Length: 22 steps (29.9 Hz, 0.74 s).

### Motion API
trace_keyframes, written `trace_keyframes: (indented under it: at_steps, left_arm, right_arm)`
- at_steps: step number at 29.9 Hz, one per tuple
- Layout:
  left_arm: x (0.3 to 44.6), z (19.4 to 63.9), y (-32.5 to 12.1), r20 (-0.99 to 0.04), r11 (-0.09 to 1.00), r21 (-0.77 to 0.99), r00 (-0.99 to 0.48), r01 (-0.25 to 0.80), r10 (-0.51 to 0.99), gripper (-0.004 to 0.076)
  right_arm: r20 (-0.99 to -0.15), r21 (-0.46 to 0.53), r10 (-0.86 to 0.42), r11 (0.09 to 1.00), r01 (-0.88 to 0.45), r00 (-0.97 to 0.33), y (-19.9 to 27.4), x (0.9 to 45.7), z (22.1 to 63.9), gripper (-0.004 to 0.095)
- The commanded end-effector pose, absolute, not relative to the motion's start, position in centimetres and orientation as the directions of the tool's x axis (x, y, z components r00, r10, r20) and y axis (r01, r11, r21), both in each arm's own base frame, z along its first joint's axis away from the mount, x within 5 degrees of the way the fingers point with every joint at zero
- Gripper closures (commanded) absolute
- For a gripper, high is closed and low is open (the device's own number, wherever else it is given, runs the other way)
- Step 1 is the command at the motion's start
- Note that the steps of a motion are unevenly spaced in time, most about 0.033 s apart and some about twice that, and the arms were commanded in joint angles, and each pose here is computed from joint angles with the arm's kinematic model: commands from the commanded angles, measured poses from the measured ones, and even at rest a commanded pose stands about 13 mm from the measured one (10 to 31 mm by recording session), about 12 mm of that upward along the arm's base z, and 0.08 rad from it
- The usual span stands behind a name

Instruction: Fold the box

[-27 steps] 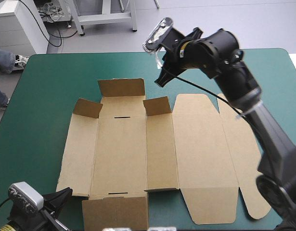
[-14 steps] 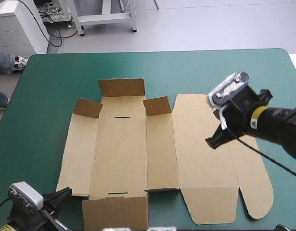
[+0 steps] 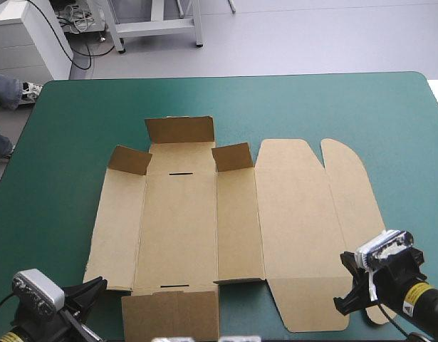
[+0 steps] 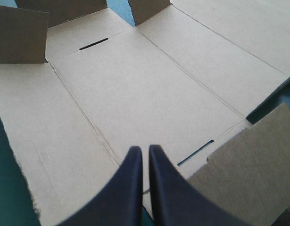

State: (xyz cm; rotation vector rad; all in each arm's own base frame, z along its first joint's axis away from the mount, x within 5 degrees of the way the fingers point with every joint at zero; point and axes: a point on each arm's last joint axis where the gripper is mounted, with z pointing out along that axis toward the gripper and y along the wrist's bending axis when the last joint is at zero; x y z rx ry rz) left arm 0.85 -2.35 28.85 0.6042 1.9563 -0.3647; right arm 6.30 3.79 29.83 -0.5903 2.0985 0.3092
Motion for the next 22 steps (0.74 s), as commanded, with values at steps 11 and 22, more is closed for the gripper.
trace_keyframes:
  at_steps: [11, 22]
  left_arm:
    - [1.1, 30.0, -2.5, -0.926, 0.83, 0.003, -0.312, 0.558, 0.213, 0.0287]
    - [2.2, 31.3, -2.7, -0.964, 0.856, -0.047, -0.247, 0.516, 0.096, 0.0316]
  right_arm:
    - [-0.95, 0.057, -0.122, 0.838, -0.543, -0.288, 2.9, 4.5, 29.0, 0.0927]
    - [-0.951, 0.072, -0.108, 0.834, -0.547, -0.29, 3.0, 4.5, 28.9, 0.0928]
